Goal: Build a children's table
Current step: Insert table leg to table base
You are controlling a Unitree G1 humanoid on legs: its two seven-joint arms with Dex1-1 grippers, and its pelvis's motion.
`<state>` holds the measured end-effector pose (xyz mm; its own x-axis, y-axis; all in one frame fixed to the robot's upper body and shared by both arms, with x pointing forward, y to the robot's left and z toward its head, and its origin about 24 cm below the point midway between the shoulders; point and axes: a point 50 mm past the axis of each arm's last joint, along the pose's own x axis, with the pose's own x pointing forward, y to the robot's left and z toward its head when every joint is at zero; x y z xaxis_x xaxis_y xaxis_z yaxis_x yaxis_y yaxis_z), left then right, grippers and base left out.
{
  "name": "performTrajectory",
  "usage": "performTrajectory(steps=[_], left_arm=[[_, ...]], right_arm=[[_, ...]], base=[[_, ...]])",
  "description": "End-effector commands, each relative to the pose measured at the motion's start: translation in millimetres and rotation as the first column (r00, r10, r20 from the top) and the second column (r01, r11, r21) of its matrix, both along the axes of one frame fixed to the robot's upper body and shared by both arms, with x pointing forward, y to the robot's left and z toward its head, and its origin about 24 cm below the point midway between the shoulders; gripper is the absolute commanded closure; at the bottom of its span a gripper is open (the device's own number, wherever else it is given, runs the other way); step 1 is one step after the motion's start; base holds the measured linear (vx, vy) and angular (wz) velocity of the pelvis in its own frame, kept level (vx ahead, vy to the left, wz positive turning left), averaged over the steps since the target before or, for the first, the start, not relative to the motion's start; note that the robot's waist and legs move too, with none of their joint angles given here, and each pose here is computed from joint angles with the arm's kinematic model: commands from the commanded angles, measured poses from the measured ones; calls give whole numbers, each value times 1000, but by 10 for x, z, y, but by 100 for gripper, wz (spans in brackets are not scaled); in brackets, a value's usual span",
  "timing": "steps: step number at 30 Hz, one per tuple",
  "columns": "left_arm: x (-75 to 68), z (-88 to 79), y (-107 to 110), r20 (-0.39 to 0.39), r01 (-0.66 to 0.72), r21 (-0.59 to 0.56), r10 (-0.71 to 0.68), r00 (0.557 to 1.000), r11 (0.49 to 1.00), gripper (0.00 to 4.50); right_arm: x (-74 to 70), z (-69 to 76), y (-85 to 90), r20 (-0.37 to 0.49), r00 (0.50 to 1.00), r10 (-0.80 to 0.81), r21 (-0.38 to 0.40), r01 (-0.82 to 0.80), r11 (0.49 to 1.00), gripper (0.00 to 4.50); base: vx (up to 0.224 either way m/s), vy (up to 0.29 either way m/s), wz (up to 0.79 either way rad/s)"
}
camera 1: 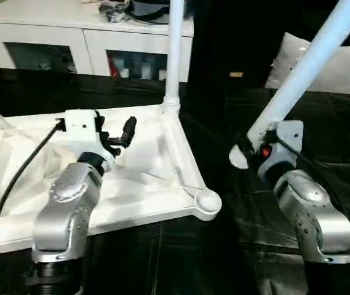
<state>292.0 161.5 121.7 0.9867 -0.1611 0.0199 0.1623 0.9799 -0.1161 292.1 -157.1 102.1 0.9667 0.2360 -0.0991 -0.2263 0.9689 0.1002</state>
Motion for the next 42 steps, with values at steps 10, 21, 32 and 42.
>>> performTrajectory(steps=[10, 21, 32, 42], left_arm=[[10, -5, -61, 1, 3, 20, -3, 1000, 1000, 51], [24, -16, -90, 9, 11, 52, -11, 1000, 999, 51], [34, -75, -91, -14, 8, 73, -7, 1000, 997, 51], [43, -126, -187, -26, 114, 163, -111, 993, 980, 51]], right_arm=[[-15, -52, 50, -17, 1000, 21, -16, -21, 1000, 262], [-18, -116, 59, -58, 998, 39, -56, -42, 998, 262], [-9, 2, 65, 36, 998, 45, -35, -44, 998, 262], [8, -24, 32, 44, 998, 32, -63, -29, 998, 262]], base=[[0, 0, 0], [-83, 22, 1], [-19, -20, 0], [0, 0, 0]])
